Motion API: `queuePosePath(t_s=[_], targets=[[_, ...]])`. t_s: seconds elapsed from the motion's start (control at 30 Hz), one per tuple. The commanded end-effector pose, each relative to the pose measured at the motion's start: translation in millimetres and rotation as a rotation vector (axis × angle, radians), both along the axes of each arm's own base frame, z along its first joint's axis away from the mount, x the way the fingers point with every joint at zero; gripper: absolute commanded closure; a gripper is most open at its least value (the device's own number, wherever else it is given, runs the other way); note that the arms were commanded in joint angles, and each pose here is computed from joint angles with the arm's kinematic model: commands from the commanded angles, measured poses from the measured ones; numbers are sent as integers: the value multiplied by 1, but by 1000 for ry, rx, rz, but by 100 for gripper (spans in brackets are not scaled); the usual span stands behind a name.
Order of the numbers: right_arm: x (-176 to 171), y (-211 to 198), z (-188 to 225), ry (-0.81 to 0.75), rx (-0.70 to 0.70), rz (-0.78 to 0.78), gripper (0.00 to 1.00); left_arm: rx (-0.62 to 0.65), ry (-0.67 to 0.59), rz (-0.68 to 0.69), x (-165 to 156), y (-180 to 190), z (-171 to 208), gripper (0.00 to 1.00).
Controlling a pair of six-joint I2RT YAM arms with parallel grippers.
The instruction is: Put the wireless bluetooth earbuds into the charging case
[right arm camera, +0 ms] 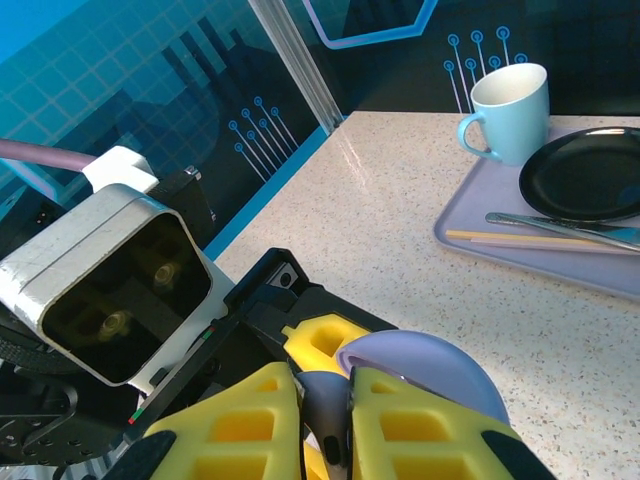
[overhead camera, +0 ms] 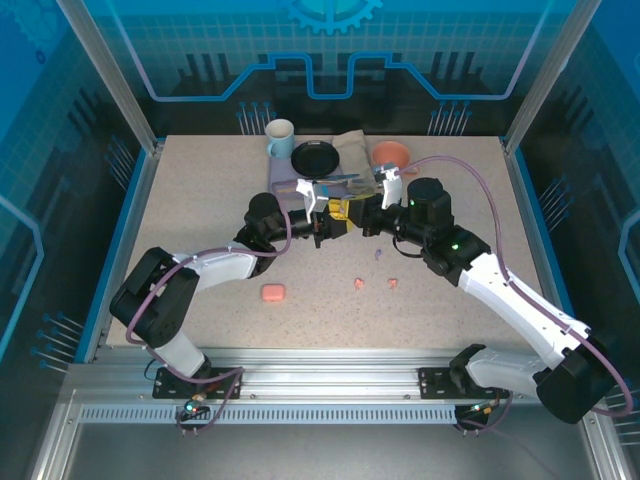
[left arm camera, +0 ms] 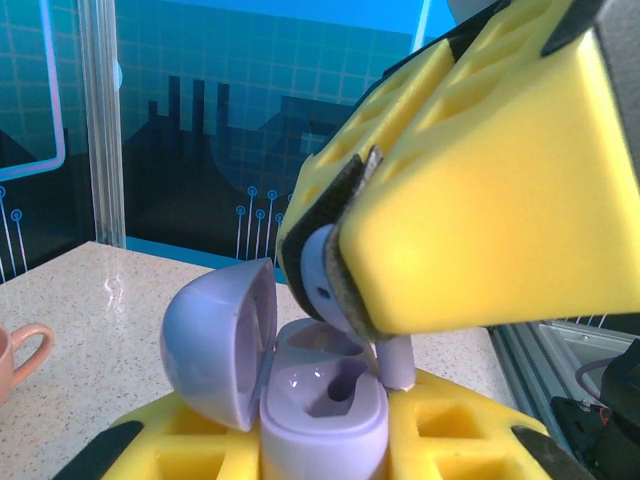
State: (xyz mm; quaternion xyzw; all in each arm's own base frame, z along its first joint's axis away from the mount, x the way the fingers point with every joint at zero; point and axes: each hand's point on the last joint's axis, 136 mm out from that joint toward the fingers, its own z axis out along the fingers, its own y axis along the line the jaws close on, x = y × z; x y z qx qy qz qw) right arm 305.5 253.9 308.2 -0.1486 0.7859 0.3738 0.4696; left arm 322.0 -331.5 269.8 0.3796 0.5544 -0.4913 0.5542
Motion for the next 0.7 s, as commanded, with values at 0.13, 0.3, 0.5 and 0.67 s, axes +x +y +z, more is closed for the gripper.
queuePosePath(t_s=[0.13,0.3,0.5,0.67], targets=[[3,-7,20,-70,16,-37,86,-16,-30,-44,-7,-5,13,100],[3,-7,25,-77,23,-40,87,-14,-21,-47,-7,-5,11,100],[6,-6,19,-69,18,-39,87,-18,-19,-48,-7,-6,14,100],[4,-5,14,-64,11,-32,87,-28,-18,-47,-7,-5,18,100]])
